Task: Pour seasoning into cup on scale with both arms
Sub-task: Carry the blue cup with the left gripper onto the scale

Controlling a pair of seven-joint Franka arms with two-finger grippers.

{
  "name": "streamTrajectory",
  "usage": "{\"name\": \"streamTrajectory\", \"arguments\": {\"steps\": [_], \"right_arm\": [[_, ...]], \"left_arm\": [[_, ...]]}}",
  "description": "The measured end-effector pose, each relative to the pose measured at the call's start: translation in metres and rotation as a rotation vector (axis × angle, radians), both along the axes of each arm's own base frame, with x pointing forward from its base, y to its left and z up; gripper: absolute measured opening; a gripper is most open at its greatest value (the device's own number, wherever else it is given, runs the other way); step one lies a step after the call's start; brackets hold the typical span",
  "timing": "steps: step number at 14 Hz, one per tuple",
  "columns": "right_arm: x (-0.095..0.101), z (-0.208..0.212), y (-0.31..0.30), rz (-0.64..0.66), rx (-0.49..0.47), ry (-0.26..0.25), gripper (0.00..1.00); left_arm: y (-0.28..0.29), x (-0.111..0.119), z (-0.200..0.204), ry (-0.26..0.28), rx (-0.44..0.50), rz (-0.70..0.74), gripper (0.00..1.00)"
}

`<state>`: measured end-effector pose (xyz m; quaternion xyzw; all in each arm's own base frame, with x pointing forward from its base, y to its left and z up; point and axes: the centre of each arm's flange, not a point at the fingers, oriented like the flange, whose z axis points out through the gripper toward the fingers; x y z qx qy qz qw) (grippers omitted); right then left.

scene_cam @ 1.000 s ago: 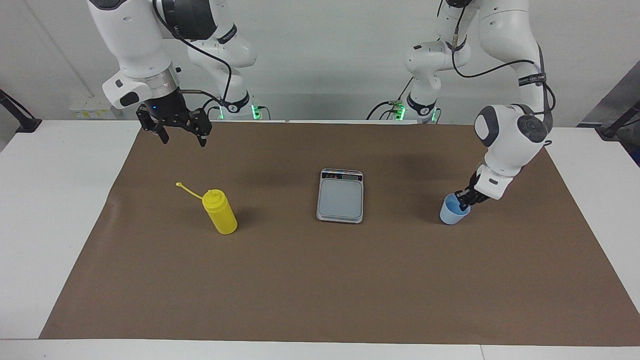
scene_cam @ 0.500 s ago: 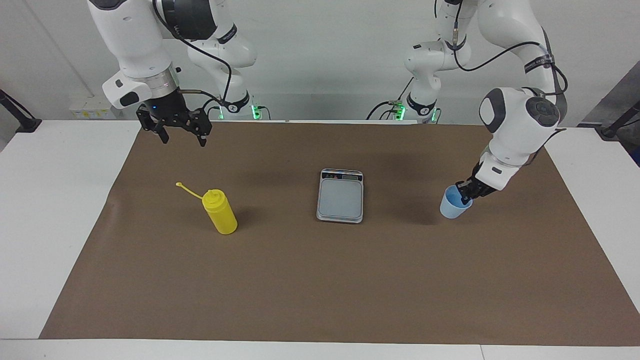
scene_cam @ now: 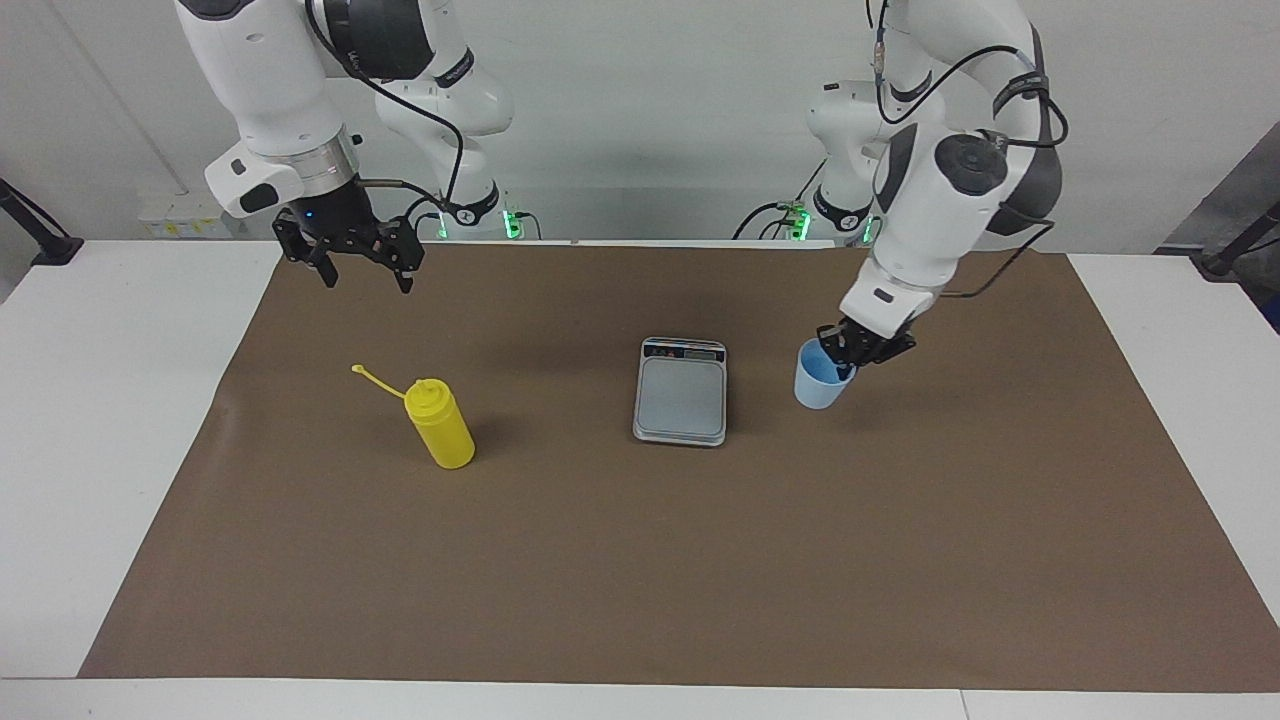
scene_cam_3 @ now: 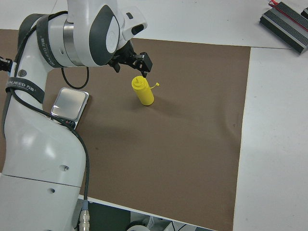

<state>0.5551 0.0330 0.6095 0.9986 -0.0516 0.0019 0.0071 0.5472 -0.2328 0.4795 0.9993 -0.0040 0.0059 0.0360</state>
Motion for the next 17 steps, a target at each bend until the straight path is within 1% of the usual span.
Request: {"name": "streamTrajectory", "arguments": {"steps": [3,7,9,12,14,17], "right_arm": [[0.000,0.000,0.000,0.000,0.000,0.000,1.00],[0.000,0.000,-0.002,-0.003,0.000,0.000,1.00],[0.000,0.000,-0.005,-0.009,0.000,0.000,1.00],[0.000,0.000,-0.006,-0.011,0.000,0.000,1.00],[0.001,0.000,-0.006,-0.011,0.000,-0.002,1.00],[0.003,0.002,-0.006,-0.010,0.002,-0.026,1.00]], "left_arm": [[-0.064,-0.031,0.000,0.006,-0.002,-0.005,0.04],[-0.115,-0.061,-0.011,0.000,-0.012,-0.014,0.04],[-0.125,-0.066,-0.023,-0.019,-0.008,-0.028,0.04],[-0.136,-0.067,-0.046,-0.043,0.037,-0.053,0.04],[-0.147,-0.067,-0.065,-0.056,0.047,-0.059,0.04],[-0.150,-0.063,-0.075,-0.078,0.058,-0.072,0.04]]}}
